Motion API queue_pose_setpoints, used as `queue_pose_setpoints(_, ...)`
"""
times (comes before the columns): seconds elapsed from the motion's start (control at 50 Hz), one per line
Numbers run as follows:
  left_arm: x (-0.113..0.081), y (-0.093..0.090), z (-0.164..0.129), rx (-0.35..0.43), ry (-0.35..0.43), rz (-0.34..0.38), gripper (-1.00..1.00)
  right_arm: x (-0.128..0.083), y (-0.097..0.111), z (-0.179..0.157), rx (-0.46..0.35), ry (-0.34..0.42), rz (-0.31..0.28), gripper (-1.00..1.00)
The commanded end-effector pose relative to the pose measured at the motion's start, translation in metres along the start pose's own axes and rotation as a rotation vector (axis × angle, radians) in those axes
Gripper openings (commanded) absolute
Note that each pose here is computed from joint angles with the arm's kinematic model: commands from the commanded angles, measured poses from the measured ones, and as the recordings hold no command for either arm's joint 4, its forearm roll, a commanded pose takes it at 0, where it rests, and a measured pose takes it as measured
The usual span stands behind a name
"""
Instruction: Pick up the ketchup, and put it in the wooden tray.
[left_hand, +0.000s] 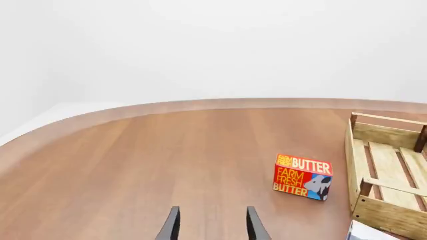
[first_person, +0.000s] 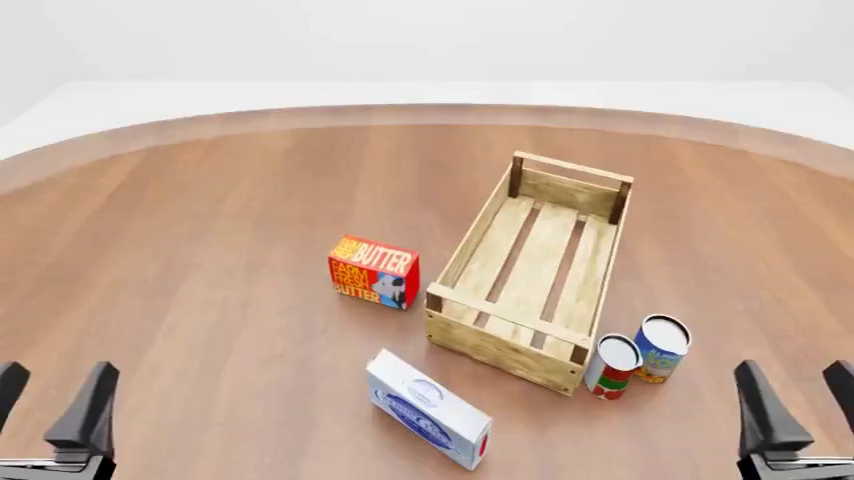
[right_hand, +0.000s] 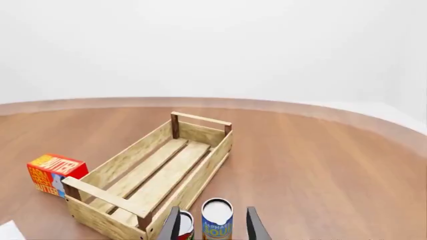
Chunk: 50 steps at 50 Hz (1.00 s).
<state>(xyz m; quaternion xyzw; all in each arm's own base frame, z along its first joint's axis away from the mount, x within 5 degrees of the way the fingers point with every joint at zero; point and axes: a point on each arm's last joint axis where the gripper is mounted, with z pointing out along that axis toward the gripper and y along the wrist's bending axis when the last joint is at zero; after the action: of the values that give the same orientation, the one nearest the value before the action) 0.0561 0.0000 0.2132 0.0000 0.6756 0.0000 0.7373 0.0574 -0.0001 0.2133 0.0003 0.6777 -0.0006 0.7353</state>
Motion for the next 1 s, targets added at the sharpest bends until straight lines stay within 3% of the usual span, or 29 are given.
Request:
queue_pose_setpoints(0.02, 0.0, 0.0, 0.0, 0.0, 0.0, 0.0, 1.0, 0.0, 0.0, 0.004, 0.006, 0.017, 0.004, 1.0)
queue_pose_setpoints(0.2, 0.0, 0.0, 0.0, 0.0, 0.0, 0.0, 1.0, 0.0, 0.0, 0.008, 0.001, 0.032, -0.002, 1.0)
queue_pose_setpoints(0.28, 0.0, 0.0, 0.0, 0.0, 0.0, 0.0, 1.0, -0.004, 0.001, 0.011, -0.013, 0.049, -0.04, 1.0)
queue_pose_setpoints(0.32, 0.0, 0.0, 0.0, 0.0, 0.0, 0.0, 1.0, 0.0, 0.003, 0.02, -0.04, 0.082, -0.058, 1.0)
queue_pose_setpoints(0.5, 0.0, 0.0, 0.0, 0.0, 0.0, 0.0, 1.0, -0.018, 0.012, 0.036, -0.137, 0.145, -0.109, 1.0)
queue_pose_setpoints(0.74, 0.0, 0.0, 0.0, 0.0, 0.0, 0.0, 1.0, -0.024, 0.032, 0.063, -0.282, 0.24, -0.139, 1.0)
queue_pose_setpoints(0.88, 0.0, 0.0, 0.0, 0.0, 0.0, 0.0, 1.0, -0.038, 0.04, 0.063, -0.348, 0.258, -0.154, 1.0)
queue_pose_setpoints(0.94, 0.0, 0.0, 0.0, 0.0, 0.0, 0.0, 1.0, -0.044, 0.049, 0.067, -0.404, 0.277, -0.156, 1.0)
queue_pose_setpoints(1.0, 0.0, 0.0, 0.0, 0.0, 0.0, 0.0, 1.0, -0.056, 0.056, 0.063, -0.464, 0.262, -0.107, 1.0)
